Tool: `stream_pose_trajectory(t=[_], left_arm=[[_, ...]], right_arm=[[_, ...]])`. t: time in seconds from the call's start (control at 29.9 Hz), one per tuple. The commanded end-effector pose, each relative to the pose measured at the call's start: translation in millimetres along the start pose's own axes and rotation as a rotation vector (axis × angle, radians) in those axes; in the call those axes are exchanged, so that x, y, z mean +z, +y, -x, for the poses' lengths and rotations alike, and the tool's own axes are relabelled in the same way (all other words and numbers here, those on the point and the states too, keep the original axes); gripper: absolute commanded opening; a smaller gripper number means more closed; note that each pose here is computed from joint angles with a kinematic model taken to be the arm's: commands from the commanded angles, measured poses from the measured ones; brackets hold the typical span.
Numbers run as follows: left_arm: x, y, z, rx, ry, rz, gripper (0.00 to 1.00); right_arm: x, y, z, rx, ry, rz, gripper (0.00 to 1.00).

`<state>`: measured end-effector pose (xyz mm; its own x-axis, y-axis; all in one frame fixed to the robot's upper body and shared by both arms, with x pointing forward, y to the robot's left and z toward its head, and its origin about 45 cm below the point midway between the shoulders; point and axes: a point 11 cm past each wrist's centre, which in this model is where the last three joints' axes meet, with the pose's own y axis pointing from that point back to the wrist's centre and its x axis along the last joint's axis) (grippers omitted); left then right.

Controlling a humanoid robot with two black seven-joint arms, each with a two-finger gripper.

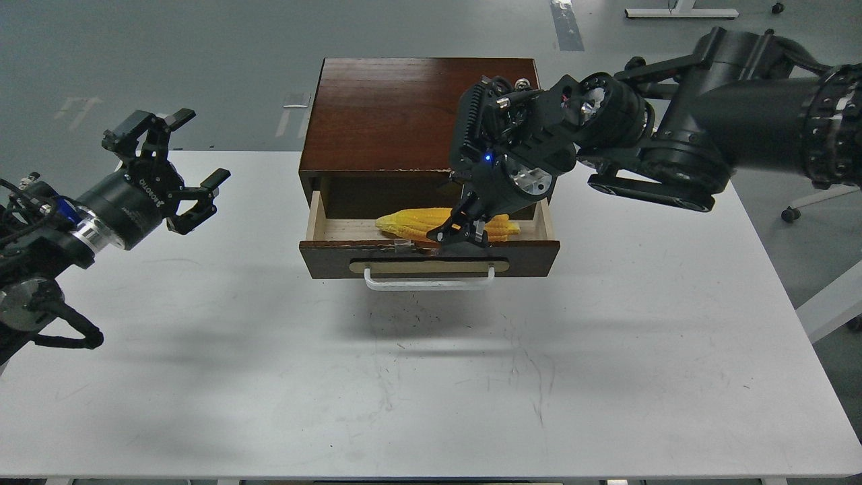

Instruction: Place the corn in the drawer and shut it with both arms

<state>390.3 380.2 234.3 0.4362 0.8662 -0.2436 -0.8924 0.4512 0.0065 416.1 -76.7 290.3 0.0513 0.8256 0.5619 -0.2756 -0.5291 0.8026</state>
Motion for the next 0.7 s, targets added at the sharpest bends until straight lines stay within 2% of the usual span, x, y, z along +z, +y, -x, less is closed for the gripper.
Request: stream_pose_trajectory(t=[0.0,0.2,0.37,0.4,0.57,0.67], left_arm=[[-0.1,0.0,0.0,0.000,0.000,0.000,1.00],[0.8,0.3,-0.5,0.001,-0.001,0.001,1.00],[0.4,-0.1,0.0,0.000,0.000,0.001,1.00],[0.4,-0.1,0.0,0.000,0.000,0.001,1.00],[0.4,-0.1,0.0,0.000,0.000,0.001,1.00],[0.4,-0.1,0.0,0.000,0.000,0.001,1.00]], right_arm=[[0.5,1.8,-2.6,0.005,0.003,0.002,0.75],[11.7,22.0,-24.0,0.082,-0.029,0.034,0.77],[30.1,53.5,-41.2,0.206,-0.155,0.075,0.89],[35.9,63.8,-44.9,0.254,-0.209,0.084,0.95],[62.4,107.6,-49.2,0.508,-0.506,0.096,0.96],[81.7,127.4,-19.9,0.695,-0.792,0.088,0.96]])
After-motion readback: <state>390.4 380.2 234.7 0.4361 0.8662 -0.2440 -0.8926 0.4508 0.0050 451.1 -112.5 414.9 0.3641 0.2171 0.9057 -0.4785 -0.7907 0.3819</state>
